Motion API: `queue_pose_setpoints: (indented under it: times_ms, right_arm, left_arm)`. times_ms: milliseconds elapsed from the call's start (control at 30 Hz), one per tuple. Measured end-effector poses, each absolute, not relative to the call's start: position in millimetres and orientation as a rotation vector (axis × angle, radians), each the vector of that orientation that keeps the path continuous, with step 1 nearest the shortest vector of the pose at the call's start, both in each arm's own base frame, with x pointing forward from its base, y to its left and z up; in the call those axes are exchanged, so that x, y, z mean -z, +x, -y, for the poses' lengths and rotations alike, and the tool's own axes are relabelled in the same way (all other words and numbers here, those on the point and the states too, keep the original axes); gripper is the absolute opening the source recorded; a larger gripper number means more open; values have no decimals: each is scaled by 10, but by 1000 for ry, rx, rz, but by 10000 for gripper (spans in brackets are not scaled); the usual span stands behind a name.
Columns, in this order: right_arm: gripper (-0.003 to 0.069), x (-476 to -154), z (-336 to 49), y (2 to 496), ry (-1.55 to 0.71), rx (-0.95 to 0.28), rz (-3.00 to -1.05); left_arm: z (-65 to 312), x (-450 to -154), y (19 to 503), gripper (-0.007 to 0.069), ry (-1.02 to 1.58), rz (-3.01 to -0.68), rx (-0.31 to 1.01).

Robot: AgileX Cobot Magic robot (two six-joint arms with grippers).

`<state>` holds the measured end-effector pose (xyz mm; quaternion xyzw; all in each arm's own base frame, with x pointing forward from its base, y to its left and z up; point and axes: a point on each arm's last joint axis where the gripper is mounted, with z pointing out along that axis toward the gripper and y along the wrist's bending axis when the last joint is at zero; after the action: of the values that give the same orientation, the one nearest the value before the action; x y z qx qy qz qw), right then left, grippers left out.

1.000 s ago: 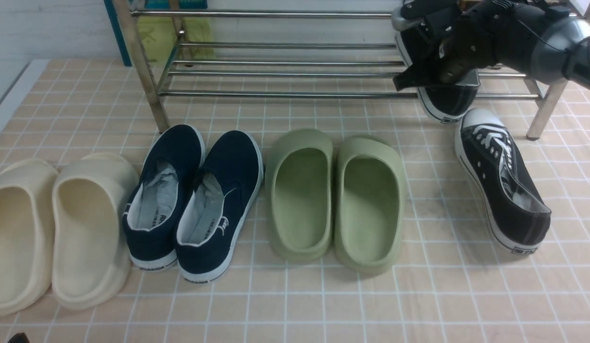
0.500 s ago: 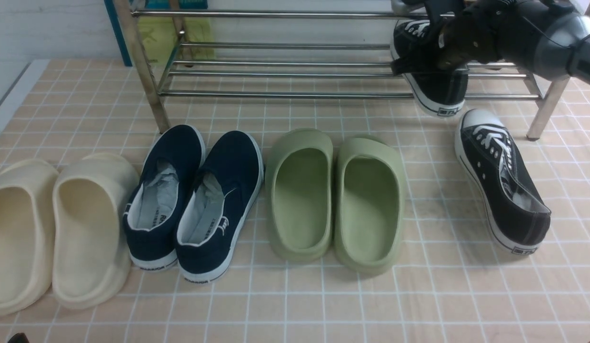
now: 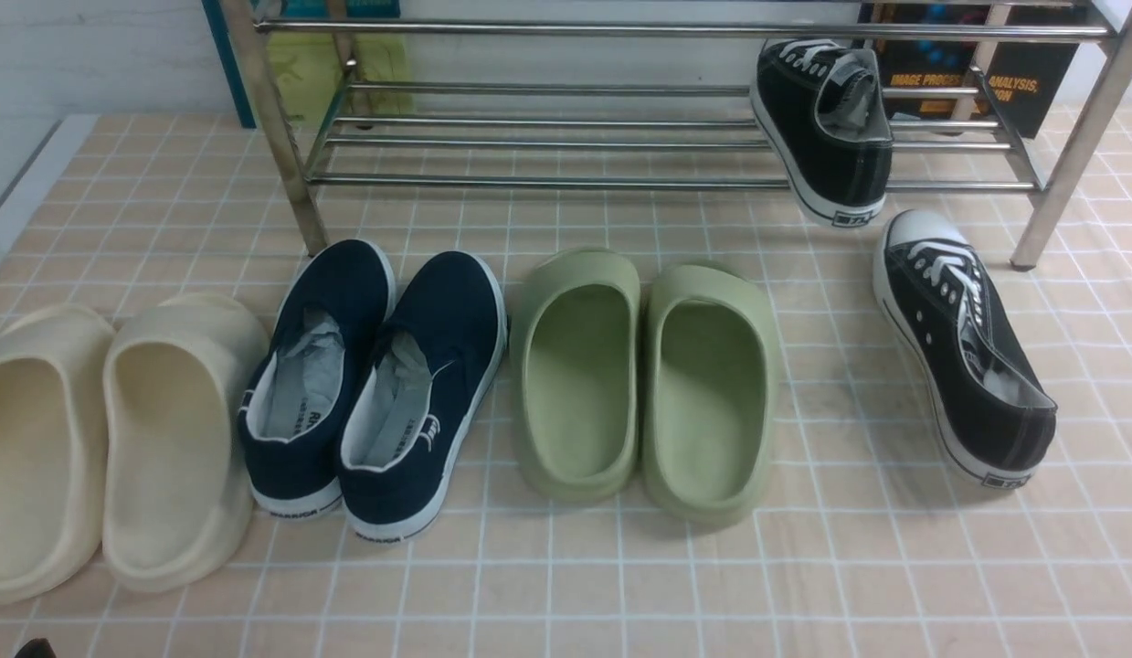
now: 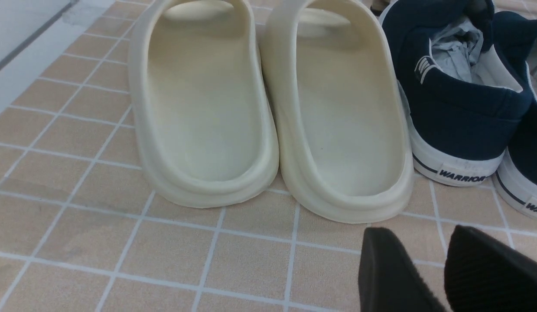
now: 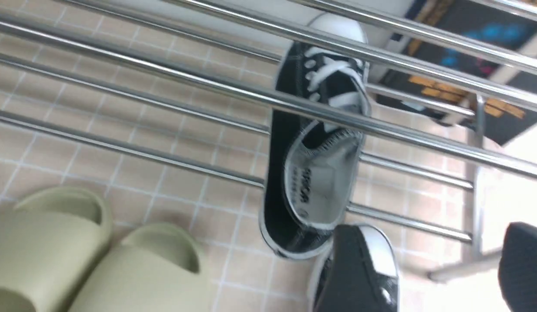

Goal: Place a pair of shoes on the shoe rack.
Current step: Use the right arm to grab the shoe closest to it

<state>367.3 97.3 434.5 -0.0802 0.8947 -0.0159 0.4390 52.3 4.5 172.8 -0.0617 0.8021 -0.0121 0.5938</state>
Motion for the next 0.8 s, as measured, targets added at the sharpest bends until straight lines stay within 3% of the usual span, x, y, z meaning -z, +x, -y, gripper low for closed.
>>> queue_pose_setpoints:
  times_ms: [100,167,233,267,367,467,700,800]
  right_arm:
    - [445,-4375,-849,3478,-176,59,-2279]
    - [445,-4115,-741,3396,-155,70,-2394]
    - [445,-3683,-677,3373,-130,46,-2545]
    - [445,-3634,-673,3374,-128,43,-2560]
    - [445,-2827,-631,3362,-85,-43,-2762]
    - [446,-2421,-617,3389,-28,-107,-2801]
    - [431,-2099,-619,3579,-51,-81,-2737]
    - [343,-1977,-625,3620,-53,-75,-2755]
  left_arm:
    - [-45,-1728,523,239,-142,-1864,27]
    - [-46,-1728,523,239,-142,-1864,26]
    - [-46,-1728,523,239,-142,-1864,26]
    - [-46,-1728,523,239,-142,-1864,26]
    - [-46,-1728,523,239,-141,-1864,24]
    - [-47,-1728,523,239,-140,-1864,23]
    - [-47,-1728,523,239,-139,-1864,22]
    - [-47,-1728,523,239,-139,-1864,22]
